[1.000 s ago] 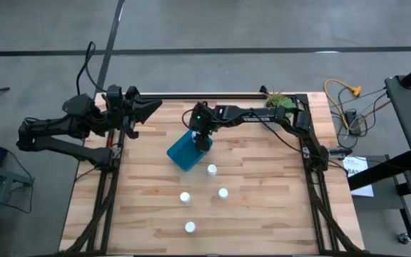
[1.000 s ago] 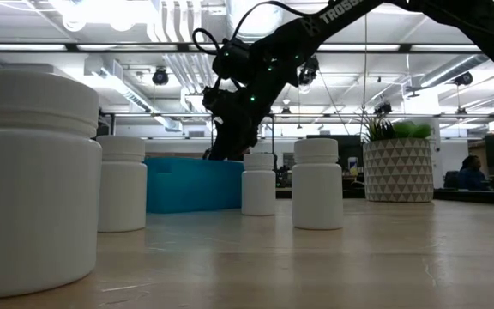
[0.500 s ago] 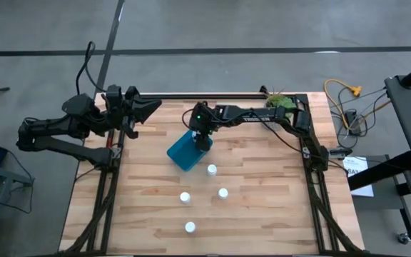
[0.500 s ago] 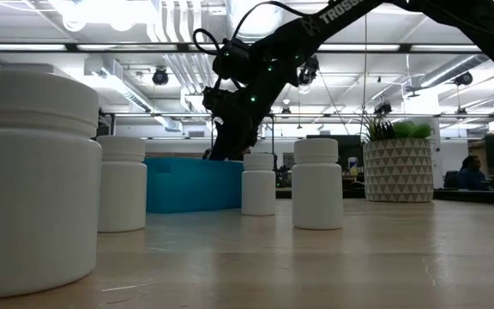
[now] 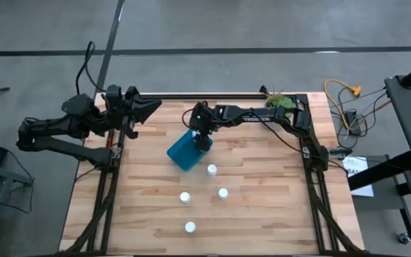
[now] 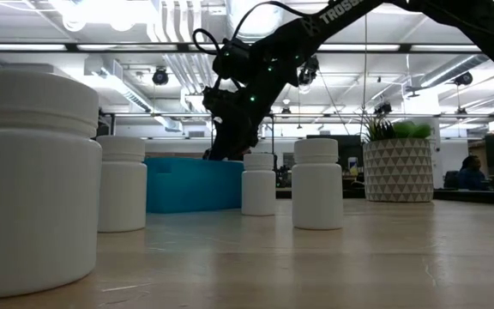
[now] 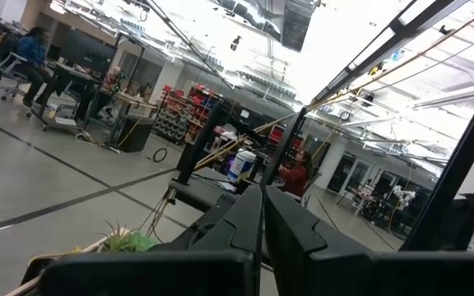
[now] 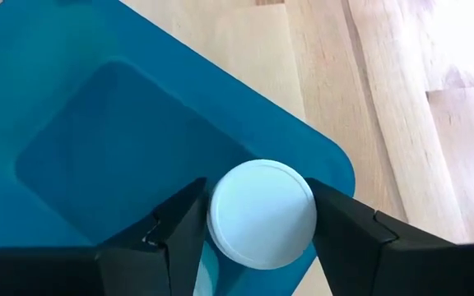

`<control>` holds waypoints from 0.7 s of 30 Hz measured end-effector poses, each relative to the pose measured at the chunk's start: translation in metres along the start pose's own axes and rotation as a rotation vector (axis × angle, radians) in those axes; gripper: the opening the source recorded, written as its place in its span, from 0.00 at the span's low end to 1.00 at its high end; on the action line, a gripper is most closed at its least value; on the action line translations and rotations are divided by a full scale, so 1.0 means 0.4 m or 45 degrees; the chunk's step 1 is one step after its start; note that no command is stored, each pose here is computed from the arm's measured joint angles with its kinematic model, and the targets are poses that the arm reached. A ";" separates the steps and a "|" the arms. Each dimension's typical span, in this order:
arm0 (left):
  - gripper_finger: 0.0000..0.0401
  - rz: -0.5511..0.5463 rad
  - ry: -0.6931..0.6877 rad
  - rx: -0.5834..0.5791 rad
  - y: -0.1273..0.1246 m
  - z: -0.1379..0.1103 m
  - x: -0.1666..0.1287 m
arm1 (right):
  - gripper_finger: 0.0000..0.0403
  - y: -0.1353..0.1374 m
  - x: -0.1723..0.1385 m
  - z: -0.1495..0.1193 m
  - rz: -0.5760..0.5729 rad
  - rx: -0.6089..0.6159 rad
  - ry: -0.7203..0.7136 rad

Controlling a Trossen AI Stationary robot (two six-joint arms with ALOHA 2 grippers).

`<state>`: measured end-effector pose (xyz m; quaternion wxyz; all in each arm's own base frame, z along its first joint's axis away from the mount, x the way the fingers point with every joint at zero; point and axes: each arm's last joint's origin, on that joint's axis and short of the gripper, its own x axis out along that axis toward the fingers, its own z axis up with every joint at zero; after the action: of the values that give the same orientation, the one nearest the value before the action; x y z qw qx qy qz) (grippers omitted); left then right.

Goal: Pick and place pill bottles into a basket
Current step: Put the top white pill bottle into the blue container

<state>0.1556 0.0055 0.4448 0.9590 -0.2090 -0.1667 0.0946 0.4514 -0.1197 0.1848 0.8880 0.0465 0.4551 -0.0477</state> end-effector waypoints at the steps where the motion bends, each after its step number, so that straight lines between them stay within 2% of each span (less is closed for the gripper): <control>1: 0.00 0.000 0.000 0.000 0.000 0.000 0.000 | 0.47 0.000 0.000 0.001 0.002 -0.003 -0.003; 21: 0.00 -0.007 -0.009 -0.003 0.000 0.005 -0.006 | 0.47 0.012 -0.010 0.019 0.070 0.004 -0.037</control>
<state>0.1525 0.0055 0.4460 0.9584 -0.2091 -0.1707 0.0927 0.4555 -0.1159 0.1927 0.8954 0.0599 0.4405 -0.0246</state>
